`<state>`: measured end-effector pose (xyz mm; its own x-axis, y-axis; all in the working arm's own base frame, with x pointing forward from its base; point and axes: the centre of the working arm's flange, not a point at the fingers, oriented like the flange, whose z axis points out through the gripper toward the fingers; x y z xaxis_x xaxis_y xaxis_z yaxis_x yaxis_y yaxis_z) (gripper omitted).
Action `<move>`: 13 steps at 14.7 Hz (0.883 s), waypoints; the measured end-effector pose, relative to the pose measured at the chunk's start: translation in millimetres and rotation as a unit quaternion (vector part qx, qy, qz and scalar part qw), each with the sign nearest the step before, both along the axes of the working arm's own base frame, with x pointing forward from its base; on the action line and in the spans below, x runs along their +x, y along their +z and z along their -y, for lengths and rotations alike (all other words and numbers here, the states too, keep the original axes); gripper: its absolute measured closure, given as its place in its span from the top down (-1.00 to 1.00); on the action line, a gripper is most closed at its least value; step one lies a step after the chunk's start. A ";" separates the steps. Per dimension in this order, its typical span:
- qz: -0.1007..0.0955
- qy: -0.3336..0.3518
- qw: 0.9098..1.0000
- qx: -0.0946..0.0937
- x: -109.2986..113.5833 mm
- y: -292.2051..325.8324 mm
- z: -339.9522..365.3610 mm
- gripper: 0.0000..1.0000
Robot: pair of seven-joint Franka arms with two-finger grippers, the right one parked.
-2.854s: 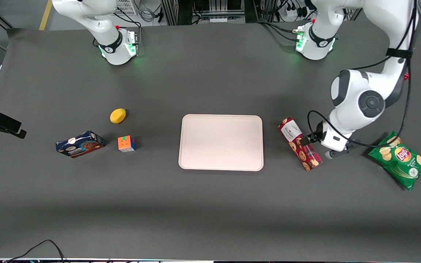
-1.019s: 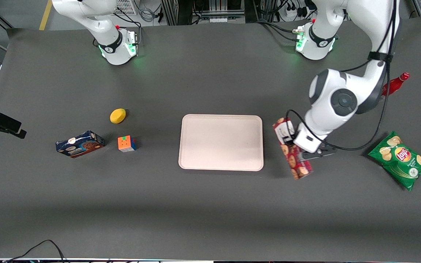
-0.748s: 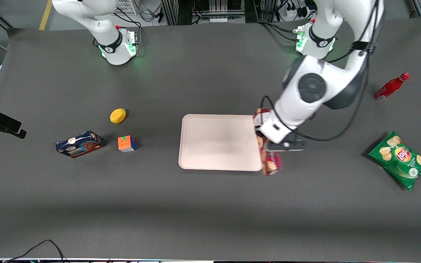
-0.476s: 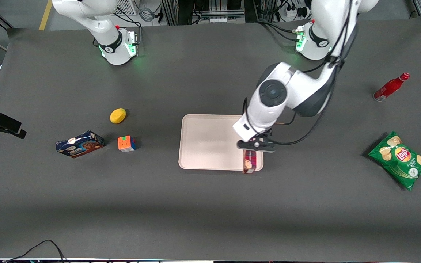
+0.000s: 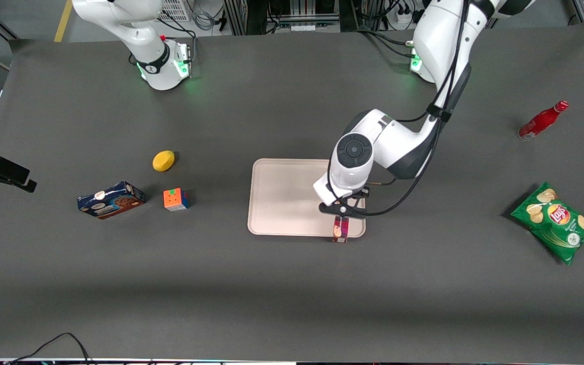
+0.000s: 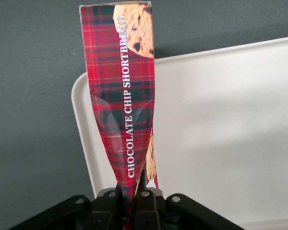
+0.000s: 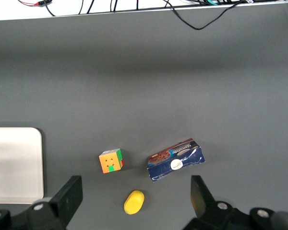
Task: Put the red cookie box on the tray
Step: 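Lower the cookie box onto the tray and open the left gripper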
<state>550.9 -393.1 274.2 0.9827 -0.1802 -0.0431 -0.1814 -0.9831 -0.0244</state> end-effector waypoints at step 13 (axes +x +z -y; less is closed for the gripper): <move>-0.011 0.003 1.000 0.011 -11.5 -30.9 -6.3 -0.82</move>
<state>539.3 -386.8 243.3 0.9823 -0.1740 -0.0695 -0.1771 -0.9833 -0.0420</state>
